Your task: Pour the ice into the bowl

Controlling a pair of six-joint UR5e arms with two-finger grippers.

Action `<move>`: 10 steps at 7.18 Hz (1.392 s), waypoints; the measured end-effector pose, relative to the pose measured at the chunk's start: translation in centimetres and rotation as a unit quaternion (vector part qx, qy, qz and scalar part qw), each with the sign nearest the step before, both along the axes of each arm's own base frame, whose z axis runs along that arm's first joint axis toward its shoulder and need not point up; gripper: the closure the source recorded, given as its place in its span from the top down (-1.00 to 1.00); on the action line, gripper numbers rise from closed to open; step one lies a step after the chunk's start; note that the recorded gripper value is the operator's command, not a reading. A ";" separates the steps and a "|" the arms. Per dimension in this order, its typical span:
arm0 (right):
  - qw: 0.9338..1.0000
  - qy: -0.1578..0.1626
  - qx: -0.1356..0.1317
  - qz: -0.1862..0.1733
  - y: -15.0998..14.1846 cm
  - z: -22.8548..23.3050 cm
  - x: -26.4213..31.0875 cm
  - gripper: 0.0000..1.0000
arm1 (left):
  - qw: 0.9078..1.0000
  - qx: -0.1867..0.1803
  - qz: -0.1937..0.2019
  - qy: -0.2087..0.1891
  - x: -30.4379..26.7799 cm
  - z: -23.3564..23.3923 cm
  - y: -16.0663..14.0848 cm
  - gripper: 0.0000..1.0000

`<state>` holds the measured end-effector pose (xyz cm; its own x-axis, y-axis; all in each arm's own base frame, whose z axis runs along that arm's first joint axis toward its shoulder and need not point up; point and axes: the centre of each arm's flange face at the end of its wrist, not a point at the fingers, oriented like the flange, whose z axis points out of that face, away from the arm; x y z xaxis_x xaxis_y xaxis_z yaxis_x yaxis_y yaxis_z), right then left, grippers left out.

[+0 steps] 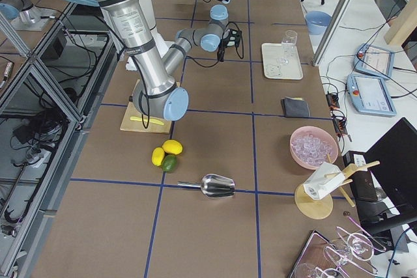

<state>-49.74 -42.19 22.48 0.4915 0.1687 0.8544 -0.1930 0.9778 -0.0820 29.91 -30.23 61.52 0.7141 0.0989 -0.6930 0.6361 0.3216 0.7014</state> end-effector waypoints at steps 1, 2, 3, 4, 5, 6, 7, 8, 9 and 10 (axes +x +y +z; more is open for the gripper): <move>1.000 -0.002 0.001 0.000 0.0 -0.3 -0.1 1.00 | 1.000 -0.005 -0.002 0.000 0.3 0.8 -0.2 -1.00; 1.000 -0.003 0.001 0.000 0.1 -0.6 -0.2 1.00 | 1.000 -0.013 -0.003 0.009 0.8 1.6 -0.4 -1.00; 1.000 -0.005 0.000 0.000 0.2 -0.7 -0.3 1.00 | 1.000 -0.020 -0.004 0.017 1.3 2.3 -0.5 -1.00; 1.000 -0.006 -0.001 0.000 0.3 -0.8 -0.4 1.00 | 1.000 -0.024 -0.005 0.019 1.7 2.9 -0.6 -1.00; 1.000 -0.006 -0.002 0.000 0.5 -0.9 -0.6 1.00 | 0.999 -0.027 -0.005 0.018 1.8 3.2 -0.7 -0.63; 1.000 -0.007 -0.004 0.001 0.9 -1.1 -0.9 1.00 | 0.999 -0.028 -0.004 0.017 1.7 3.5 -0.7 0.12; 1.000 -0.008 -0.003 0.002 1.4 -1.3 -1.4 1.00 | 0.999 -0.030 0.000 0.014 1.7 3.6 -0.8 0.88; 1.000 -0.007 0.000 0.002 1.9 -1.5 -2.0 1.00 | 0.999 -0.032 0.003 0.010 1.6 3.8 -0.8 1.00; 1.000 -0.006 0.001 0.001 2.4 -1.6 -2.6 1.00 | 0.999 -0.034 0.004 0.005 1.7 3.8 -0.8 1.00; 1.000 -0.005 0.003 0.000 2.5 -1.8 -3.2 1.00 | 0.999 -0.036 0.009 0.004 1.7 3.8 -0.9 1.00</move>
